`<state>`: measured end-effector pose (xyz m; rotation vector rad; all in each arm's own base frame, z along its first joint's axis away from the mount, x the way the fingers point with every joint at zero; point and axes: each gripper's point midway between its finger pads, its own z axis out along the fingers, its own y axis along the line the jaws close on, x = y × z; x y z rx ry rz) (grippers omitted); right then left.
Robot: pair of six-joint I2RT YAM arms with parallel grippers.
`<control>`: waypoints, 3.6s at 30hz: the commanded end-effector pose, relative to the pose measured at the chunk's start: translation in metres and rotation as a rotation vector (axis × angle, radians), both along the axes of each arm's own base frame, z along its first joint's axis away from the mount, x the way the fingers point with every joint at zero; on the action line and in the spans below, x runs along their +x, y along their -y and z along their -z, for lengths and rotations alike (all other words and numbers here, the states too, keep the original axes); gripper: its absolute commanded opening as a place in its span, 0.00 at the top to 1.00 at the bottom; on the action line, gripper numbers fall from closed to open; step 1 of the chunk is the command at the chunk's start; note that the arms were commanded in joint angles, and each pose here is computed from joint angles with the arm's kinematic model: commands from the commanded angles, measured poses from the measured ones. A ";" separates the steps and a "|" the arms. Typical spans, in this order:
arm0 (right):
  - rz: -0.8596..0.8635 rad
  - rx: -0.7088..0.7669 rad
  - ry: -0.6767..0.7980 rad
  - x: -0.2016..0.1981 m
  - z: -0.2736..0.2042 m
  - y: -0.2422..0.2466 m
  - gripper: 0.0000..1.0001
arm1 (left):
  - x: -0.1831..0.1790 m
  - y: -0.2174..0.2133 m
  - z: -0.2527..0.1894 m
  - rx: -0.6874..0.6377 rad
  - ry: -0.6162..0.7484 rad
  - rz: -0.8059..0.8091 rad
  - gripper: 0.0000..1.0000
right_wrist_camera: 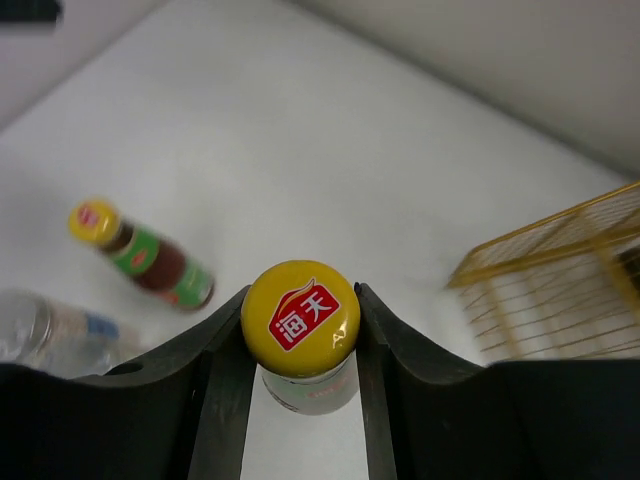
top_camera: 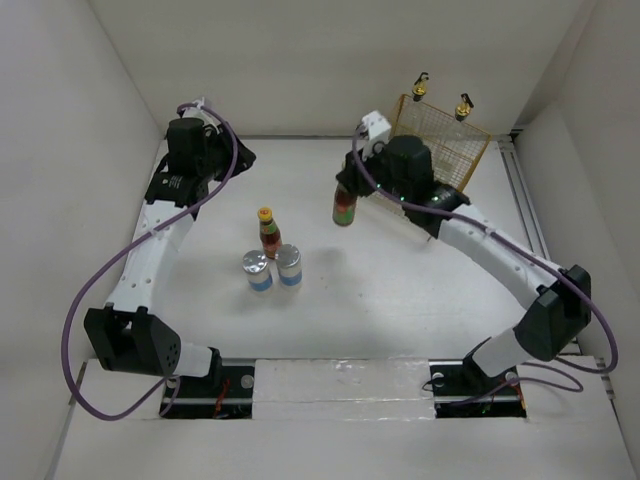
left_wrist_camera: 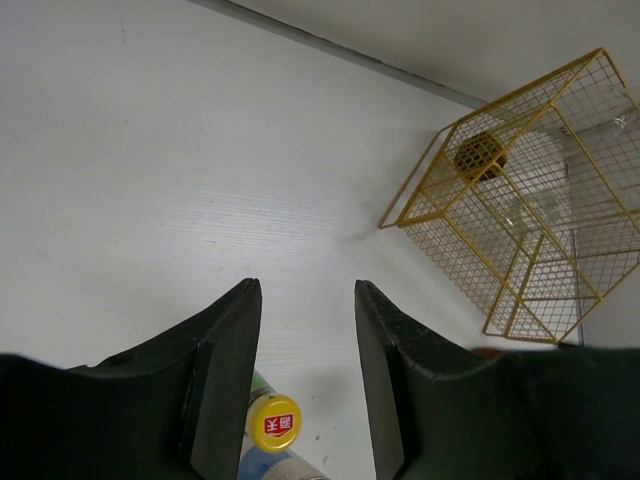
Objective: Organize the condiment bottles
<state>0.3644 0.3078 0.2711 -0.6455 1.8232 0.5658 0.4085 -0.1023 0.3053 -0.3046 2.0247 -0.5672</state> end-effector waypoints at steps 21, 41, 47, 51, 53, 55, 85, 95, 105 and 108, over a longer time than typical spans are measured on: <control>0.520 0.132 0.377 0.203 -0.181 0.150 0.97 | -0.020 0.005 0.009 -0.028 0.012 0.035 0.62; 0.547 -0.005 0.151 0.206 -0.020 0.155 0.88 | -0.022 0.007 0.018 -0.037 -0.012 0.039 0.62; 0.546 0.024 0.136 0.200 -0.022 0.154 0.35 | -0.022 0.007 0.018 -0.037 -0.012 0.039 0.62; 0.556 0.037 0.158 0.191 -0.048 0.162 0.15 | -0.021 0.007 0.013 -0.038 -0.002 0.039 0.61; 0.556 0.054 0.185 0.184 -0.068 0.164 0.09 | -0.020 0.006 0.009 -0.035 0.008 0.031 0.59; 0.556 0.068 0.207 0.173 -0.085 0.167 0.07 | -0.017 0.006 0.001 -0.037 0.025 0.032 0.56; -0.394 -0.003 0.050 -0.012 0.047 -0.181 0.12 | 0.006 -0.008 -0.078 -0.072 0.151 -0.059 0.49; -0.332 0.040 0.085 0.009 0.034 -0.193 0.89 | 0.002 -0.009 -0.053 -0.056 0.106 -0.057 0.49; -0.153 0.268 0.278 0.020 -0.135 -0.094 1.00 | 0.002 -0.003 -0.030 -0.071 0.070 -0.033 0.50; -0.045 0.306 0.303 0.026 -0.161 -0.035 1.00 | 0.002 0.003 -0.019 -0.072 0.044 -0.013 0.50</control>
